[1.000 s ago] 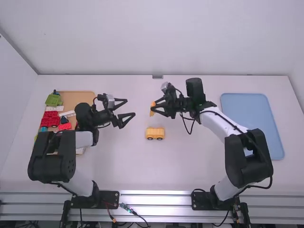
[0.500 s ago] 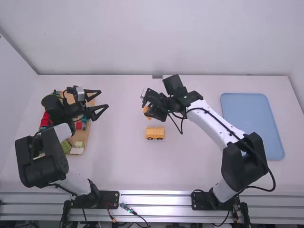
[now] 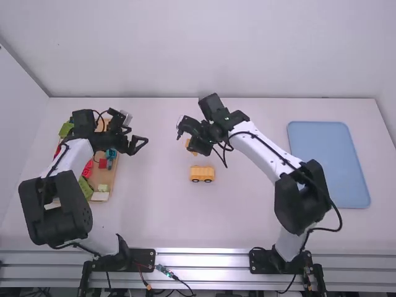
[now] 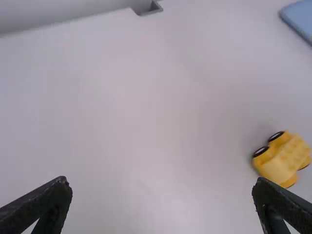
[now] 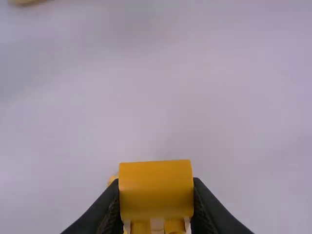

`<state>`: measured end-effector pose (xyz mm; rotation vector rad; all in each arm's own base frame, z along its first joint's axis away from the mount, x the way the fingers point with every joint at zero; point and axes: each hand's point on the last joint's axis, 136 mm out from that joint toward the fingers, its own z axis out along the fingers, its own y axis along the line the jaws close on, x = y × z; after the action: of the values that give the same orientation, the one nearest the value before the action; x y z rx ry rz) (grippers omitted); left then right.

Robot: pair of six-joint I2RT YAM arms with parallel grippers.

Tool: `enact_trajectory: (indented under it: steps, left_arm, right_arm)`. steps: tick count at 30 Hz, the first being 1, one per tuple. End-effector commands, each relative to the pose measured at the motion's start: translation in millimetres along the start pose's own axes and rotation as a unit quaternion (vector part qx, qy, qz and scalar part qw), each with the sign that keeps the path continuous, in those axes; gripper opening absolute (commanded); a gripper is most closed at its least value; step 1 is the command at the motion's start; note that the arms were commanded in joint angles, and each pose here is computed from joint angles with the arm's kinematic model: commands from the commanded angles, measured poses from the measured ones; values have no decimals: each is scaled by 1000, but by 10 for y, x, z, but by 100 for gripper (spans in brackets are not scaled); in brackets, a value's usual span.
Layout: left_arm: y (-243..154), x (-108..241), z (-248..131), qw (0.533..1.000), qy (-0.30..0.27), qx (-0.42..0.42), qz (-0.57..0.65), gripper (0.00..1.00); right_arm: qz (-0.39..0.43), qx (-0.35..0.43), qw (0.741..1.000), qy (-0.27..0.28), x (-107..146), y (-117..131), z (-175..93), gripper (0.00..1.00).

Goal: Assemble lego blocks to make yellow taxi

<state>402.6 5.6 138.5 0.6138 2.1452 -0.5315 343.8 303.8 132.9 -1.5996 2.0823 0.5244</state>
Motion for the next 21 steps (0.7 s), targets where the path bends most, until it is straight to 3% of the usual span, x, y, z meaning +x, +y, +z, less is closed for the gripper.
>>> enact_trajectory:
  steps: [1,10,15,21]
  left_arm:
    - [144,-200,-208,993,6,-50,105,99]
    - [284,-361,-526,983,11,-89,160,99]
    - [318,-387,-806,974,-35,-77,210,99]
    - [482,-257,-1124,978,-69,-92,176,99]
  right_arm:
    - [-32,-28,999,33,2,21,224,0]
    - [-86,-37,981,170,129,141,689,0]
    - [-126,-69,969,201,124,351,913,0]
    - [-145,-73,961,224,95,478,1077,0]
